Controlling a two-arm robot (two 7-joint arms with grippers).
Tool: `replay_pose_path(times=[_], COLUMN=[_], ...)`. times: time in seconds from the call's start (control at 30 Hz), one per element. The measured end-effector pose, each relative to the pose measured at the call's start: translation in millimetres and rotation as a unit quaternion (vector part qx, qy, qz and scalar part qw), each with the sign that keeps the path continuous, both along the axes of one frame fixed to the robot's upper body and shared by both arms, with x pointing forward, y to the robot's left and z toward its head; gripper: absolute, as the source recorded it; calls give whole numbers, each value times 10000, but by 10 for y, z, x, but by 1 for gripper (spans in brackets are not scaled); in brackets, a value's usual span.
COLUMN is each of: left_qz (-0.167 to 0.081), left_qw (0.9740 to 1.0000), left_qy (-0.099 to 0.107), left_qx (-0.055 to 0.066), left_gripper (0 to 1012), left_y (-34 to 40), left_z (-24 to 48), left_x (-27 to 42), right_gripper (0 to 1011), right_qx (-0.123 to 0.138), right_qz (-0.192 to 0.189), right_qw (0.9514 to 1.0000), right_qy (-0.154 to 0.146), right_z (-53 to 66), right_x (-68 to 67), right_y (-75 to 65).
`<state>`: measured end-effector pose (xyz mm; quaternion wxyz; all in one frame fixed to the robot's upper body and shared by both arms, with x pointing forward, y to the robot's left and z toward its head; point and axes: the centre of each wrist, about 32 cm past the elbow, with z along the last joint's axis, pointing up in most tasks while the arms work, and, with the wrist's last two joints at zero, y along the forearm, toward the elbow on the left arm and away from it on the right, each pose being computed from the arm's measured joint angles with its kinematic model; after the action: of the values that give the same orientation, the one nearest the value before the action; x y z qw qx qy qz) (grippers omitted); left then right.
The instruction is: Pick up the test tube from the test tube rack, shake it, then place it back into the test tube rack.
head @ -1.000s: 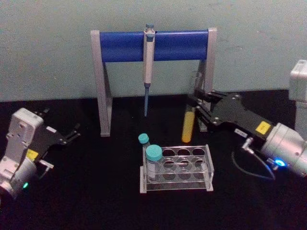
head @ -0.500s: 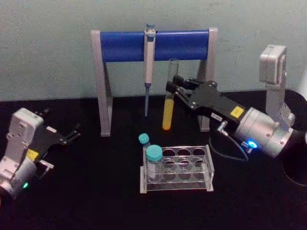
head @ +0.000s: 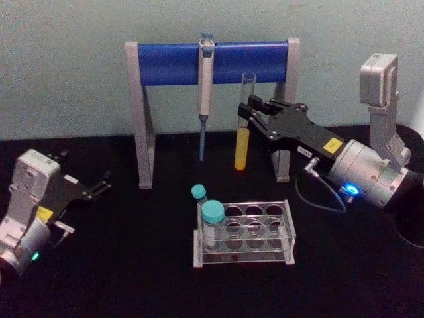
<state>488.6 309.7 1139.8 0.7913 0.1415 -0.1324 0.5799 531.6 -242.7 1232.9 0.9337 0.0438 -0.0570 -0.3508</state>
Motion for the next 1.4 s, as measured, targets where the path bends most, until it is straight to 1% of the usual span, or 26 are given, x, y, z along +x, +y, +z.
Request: replay_pose_path(times=[0.13, 0.2, 0.23, 0.27, 0.37, 0.4, 0.5, 0.6, 0.7, 0.73, 0.8, 0.83, 0.9, 0.93, 1.0, 1.03, 1.1, 1.13, 1.27, 1.4], left_qz=[0, 0, 0, 0, 0, 0, 0, 0, 0, 0, 0, 0, 0, 0, 0, 0, 0, 0, 0, 0], left_qw=[10000, 10000, 10000, 10000, 10000, 10000, 10000, 10000, 10000, 10000, 10000, 10000, 10000, 10000, 10000, 10000, 10000, 10000, 10000, 10000], left_qy=[0, 0, 0, 0, 0, 0, 0, 0, 0, 0, 0, 0, 0, 0, 0, 0, 0, 0, 0, 0], left_qx=[0, 0, 0, 0, 0, 0, 0, 0, 0, 0, 0, 0, 0, 0, 0, 0, -1, 0, 0, 0], left_gripper=[1001, 1001, 1001, 1001, 1001, 1001, 1001, 1001, 1001, 1001, 1001, 1001, 1001, 1001, 1001, 1001, 1001, 1001, 1001, 1001], left_y=[0, 0, 0, 0, 0, 0, 0, 0, 0, 0, 0, 0, 0, 0, 0, 0, 0, 0, 0, 0], left_z=[0, 0, 0, 0, 0, 0, 0, 0, 0, 0, 0, 0, 0, 0, 0, 0, 0, 0, 0, 0], left_x=[0, 0, 0, 0, 0, 0, 0, 0, 0, 0, 0, 0, 0, 0, 0, 0, 0, 0, 0, 0], right_gripper=[221, 221, 221, 221, 221, 220, 221, 221, 221, 221, 221, 221, 221, 221, 221, 221, 221, 221, 221, 221], right_qx=[-5, -5, -10, -10, -36, -64, -122, -203, -198, -173, -144, -113, -79, -47, -26, 0, 25, 47, 96, 93], right_qz=[-60, -131, -199, -199, -333, -395, -442, -418, -316, -226, -120, -20, 73, 159, 215, 249, 264, 261, 176, 25], right_qw=[10000, 9999, 9998, 9998, 9994, 9991, 9989, 9989, 9993, 9996, 9998, 9999, 9999, 9999, 9997, 9997, 9996, 9996, 9997, 9999], right_qy=[-8, -25, -43, -43, -83, -102, -119, -76, -30, -7, 16, 32, 35, 45, 60, 78, 95, 116, 136, 142], right_z=[5, 13, 24, 24, 46, 53, 61, 46, 30, 20, 8, -3, -6, -13, -21, -27, -33, -44, -49, -54], right_x=[-2, -10, -23, -23, -72, -106, -174, -322, -394, -428, -447, -449, -433, -401, -359, -311, -268, -222, -121, -64], right_y=[-18, -52, -90, -90, -176, -221, -280, -344, -339, -319, -285, -242, -190, -133, -89, -46, -13, 15, 61, 65])
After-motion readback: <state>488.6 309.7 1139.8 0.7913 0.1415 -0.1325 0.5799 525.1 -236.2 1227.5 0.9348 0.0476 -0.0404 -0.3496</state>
